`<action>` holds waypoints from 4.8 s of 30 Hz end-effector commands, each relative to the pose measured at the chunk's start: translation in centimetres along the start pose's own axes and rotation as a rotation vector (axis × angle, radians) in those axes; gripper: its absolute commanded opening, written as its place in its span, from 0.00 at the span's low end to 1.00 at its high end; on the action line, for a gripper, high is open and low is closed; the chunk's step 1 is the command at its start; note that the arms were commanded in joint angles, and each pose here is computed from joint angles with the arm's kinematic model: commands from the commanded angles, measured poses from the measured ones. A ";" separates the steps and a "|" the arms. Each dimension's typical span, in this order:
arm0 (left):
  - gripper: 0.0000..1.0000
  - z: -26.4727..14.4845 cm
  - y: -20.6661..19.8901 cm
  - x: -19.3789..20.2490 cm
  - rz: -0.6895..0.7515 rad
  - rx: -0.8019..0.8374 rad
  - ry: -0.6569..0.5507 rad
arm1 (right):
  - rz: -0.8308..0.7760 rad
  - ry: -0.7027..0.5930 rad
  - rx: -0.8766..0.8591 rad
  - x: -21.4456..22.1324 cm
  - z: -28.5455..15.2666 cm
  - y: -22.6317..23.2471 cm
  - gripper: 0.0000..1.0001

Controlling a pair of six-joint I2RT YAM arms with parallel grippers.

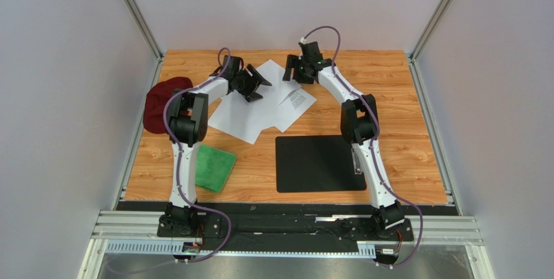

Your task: Put the files into the folder

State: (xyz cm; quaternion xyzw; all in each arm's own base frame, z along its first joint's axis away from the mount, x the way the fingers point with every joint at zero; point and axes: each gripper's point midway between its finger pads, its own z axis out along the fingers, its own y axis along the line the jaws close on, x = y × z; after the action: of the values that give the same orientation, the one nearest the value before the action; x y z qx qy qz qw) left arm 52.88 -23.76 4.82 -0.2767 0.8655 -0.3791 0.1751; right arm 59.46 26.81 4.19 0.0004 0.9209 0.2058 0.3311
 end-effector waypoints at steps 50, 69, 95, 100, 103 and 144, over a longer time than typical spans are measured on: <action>0.77 -0.8 1.3 0.4 0.037 -0.034 0.046 | 0.125 -0.121 -0.483 -4.6 -6.7 8.3 0.82; 0.77 -1.0 0.6 0.3 0.053 -0.002 0.046 | 0.415 -0.169 -0.670 -4.0 -7.5 9.5 0.78; 0.84 -25.8 -12.9 13.4 0.713 0.271 -0.117 | 0.979 -0.336 -0.070 8.2 -28.4 2.0 0.00; 0.84 -24.5 -10.2 18.3 0.751 0.260 -0.020 | 1.138 -0.350 0.102 18.6 -30.1 -4.1 0.00; 0.83 -23.5 -9.2 20.9 0.770 0.255 0.041 | 1.178 -0.408 0.129 21.0 -31.6 -5.6 0.00; 0.82 -15.0 7.7 24.1 0.805 -0.280 0.211 | 0.163 0.034 0.279 31.8 -36.9 -5.0 0.91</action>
State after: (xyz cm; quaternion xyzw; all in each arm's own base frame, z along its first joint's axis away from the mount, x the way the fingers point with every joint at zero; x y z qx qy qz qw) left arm 22.78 -25.38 7.39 0.0877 0.9621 -0.1926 0.1722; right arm 11.35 13.74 7.53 0.1676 0.9473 0.1184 0.2461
